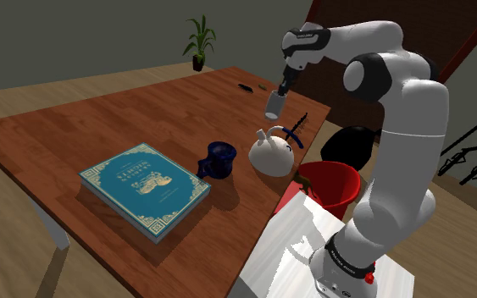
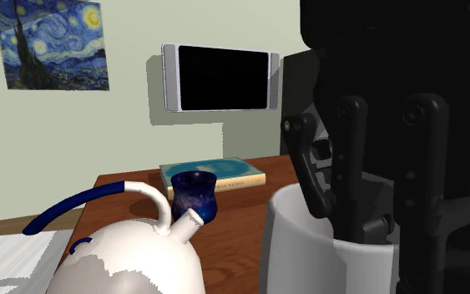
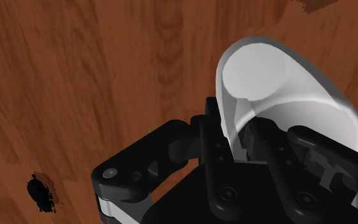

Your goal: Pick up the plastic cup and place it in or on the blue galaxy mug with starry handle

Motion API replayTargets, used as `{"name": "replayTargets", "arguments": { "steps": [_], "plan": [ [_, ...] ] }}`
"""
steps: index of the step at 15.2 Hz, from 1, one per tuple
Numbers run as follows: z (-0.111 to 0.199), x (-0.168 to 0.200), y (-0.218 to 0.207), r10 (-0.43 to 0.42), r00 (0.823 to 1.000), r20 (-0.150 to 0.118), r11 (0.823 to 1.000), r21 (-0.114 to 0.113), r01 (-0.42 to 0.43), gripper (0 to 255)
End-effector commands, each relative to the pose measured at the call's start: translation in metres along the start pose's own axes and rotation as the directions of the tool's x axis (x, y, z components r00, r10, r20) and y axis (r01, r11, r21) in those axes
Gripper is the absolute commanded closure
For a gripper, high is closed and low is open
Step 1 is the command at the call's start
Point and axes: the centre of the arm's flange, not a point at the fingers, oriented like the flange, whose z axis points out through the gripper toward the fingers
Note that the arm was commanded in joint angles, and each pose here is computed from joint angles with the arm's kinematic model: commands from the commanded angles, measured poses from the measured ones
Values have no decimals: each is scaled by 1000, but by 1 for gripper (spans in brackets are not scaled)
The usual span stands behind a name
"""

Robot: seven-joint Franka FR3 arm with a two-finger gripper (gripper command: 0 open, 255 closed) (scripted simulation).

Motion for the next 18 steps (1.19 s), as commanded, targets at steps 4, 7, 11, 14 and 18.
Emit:
{"name": "replayTargets", "arguments": {
  "steps": [4, 7, 11, 14, 18],
  "plan": [
    [-27, 4, 0, 0, 1000, 0, 1000, 0, 0, 255],
    [-43, 5, 1, 0, 1000, 0, 1000, 0, 0, 255],
    [-64, 6, 1, 0, 1000, 0, 1000, 0, 0, 255],
    [-80, 7, 1, 0, 1000, 0, 1000, 0, 0, 255],
    [-90, 8, -25, 0, 1000, 0, 1000, 0, 0, 255]
  ]
}}
